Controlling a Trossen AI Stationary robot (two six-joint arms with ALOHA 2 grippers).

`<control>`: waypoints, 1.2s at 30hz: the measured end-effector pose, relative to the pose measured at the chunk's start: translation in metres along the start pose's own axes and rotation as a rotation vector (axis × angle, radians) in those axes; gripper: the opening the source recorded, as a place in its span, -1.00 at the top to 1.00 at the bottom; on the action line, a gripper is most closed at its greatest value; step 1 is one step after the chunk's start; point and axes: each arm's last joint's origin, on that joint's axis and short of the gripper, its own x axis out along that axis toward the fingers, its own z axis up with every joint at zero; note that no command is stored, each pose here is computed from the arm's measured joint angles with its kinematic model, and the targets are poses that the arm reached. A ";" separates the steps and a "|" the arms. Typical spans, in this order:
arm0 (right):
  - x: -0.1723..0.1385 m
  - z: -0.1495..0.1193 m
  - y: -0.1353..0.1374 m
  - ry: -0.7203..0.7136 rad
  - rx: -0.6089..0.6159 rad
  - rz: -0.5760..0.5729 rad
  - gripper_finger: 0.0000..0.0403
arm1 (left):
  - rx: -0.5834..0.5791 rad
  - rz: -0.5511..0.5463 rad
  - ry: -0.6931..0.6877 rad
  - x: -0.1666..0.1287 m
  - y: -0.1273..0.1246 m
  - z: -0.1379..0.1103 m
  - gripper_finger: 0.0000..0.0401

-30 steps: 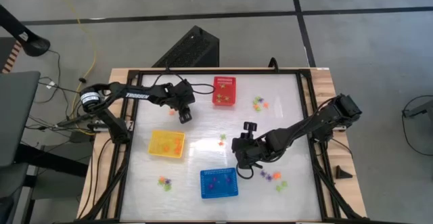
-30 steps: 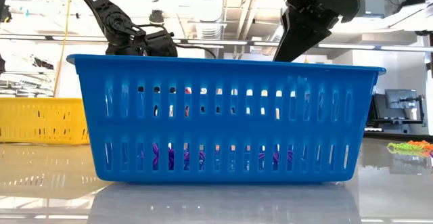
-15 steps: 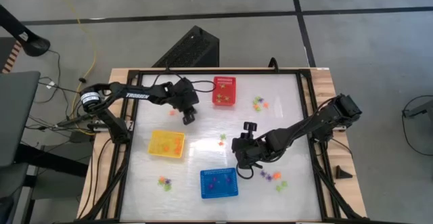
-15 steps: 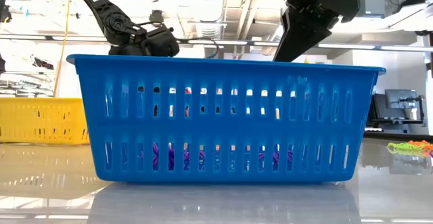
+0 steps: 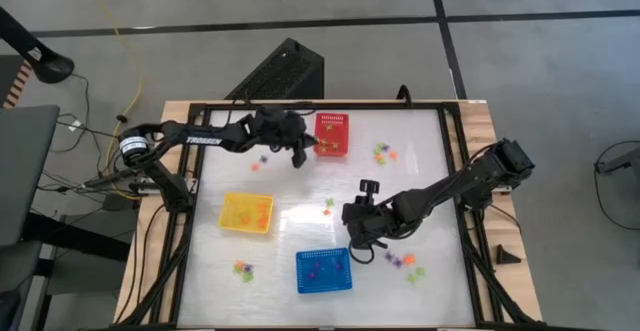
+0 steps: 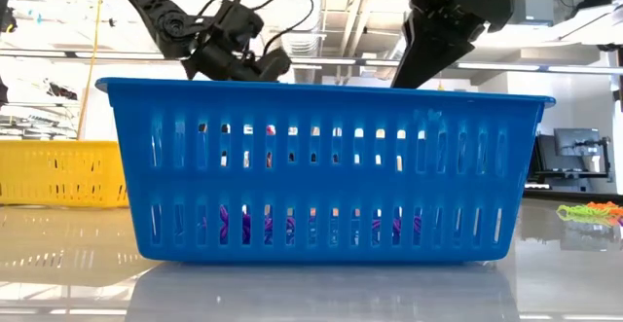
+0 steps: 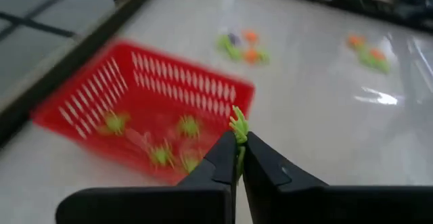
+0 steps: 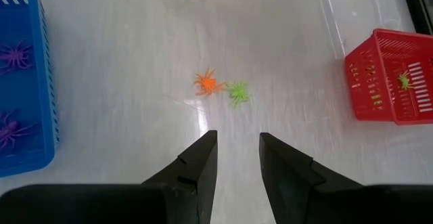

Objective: Sort Halloween decoration
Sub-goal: Put the green spider toy into the red basket, then put the orange spider toy into the yellow basket

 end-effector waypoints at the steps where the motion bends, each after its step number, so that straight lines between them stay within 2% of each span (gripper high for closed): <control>1: 0.001 0.000 -0.001 0.000 0.003 -0.001 0.30 | 0.003 0.005 -0.013 0.000 0.000 0.005 1.00; 5: 0.003 0.002 -0.004 -0.003 0.015 -0.007 0.30 | 0.002 0.033 -0.015 0.009 0.003 0.018 1.00; 11: 0.004 0.003 -0.007 -0.002 0.023 -0.012 0.30 | -0.033 0.072 0.110 0.048 0.015 0.015 0.99; 16: 0.003 0.002 -0.005 0.004 0.013 -0.010 0.30 | -0.003 0.119 0.163 0.063 0.020 0.027 0.81; 26: 0.001 -0.002 -0.003 0.025 -0.008 -0.012 0.30 | 0.038 0.131 0.257 0.061 0.016 0.044 0.37; 30: 0.001 -0.002 -0.003 0.025 -0.008 -0.012 0.30 | 0.062 0.063 0.408 0.054 0.012 0.048 0.31; 36: 0.001 -0.001 -0.003 0.022 -0.006 -0.012 0.30 | 0.088 0.057 0.681 0.032 -0.003 0.052 0.33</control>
